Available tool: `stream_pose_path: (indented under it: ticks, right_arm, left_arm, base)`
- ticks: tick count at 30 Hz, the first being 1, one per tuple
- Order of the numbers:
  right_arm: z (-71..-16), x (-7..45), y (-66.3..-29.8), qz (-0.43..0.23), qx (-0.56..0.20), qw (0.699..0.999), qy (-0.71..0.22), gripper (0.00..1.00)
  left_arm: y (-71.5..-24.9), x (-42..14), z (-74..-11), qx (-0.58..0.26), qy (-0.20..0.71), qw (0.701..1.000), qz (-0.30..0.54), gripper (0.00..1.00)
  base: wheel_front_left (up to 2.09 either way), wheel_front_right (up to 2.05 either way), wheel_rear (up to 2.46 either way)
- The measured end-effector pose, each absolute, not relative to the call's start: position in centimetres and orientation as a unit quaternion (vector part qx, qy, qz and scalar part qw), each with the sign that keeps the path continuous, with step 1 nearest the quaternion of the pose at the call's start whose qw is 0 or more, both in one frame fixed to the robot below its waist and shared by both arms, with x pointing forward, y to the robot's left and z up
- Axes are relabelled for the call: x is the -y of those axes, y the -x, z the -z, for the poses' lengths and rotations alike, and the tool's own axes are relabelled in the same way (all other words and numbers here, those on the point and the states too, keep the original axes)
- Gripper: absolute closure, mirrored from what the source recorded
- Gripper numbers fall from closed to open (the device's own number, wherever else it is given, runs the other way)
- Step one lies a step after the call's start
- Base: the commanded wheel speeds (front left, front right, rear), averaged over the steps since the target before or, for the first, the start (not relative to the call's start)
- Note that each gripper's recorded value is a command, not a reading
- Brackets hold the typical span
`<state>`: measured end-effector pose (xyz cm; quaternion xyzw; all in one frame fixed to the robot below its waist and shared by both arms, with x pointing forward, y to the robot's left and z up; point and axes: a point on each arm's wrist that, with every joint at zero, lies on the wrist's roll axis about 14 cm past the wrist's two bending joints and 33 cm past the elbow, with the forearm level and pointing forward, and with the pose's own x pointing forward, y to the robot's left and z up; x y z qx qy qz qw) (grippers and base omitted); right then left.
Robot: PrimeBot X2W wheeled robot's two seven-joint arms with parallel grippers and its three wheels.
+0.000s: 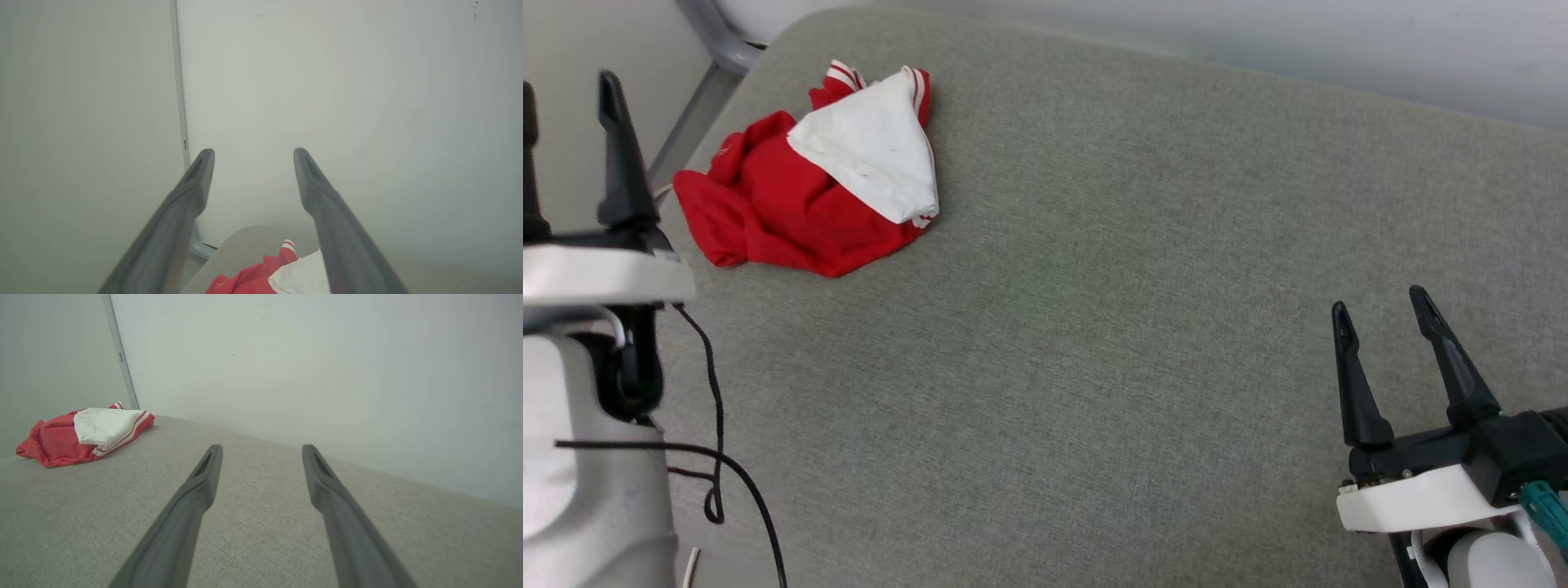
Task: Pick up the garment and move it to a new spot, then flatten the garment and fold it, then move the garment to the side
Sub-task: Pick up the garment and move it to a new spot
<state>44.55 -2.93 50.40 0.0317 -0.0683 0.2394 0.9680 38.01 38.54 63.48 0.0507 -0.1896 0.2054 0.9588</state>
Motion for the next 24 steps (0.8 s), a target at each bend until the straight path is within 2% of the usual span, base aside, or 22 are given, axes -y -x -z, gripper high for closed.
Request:
stream_pose_path:
  ticks: [3, 8, 12, 18, 24]
  right_arm:
    - [-49.7, 3.6, -45.4, -0.23, 0.066, 0.971, -0.024, 0.0]
    - [-48.1, 4.9, -46.5, -0.211, 0.055, 0.976, -0.014, 0.0]
    - [-47.4, 5.5, -47.3, -0.203, 0.055, 0.978, -0.009, 0.0]
    - [-46.5, 6.2, -48.2, -0.192, 0.052, 0.98, -0.001, 0.0]
    - [-45.5, 6.6, -48.7, -0.188, 0.045, 0.981, 0.007, 0.0]
  left_arm:
    - [-41.2, -39.0, -63.1, 0.175, -0.046, 0.966, -0.185, 0.0]
    - [-46.6, -38.6, -61.2, 0.099, -0.035, 0.986, -0.131, 0.0]
    - [-49.4, -38.7, -56.8, -0.031, 0.017, 0.993, -0.11, 0.0]
    - [-50.1, -38.2, -49.5, -0.241, 0.081, 0.963, -0.086, 0.0]
    - [-49.4, -37.4, -44.3, -0.374, 0.101, 0.919, -0.074, 0.0]
  base:
    - [0.0, 0.0, 0.0]
    - [0.0, 0.0, 0.0]
    - [0.0, 0.0, 0.0]
    - [0.0, 0.0, 0.0]
    - [0.0, 0.0, 0.0]
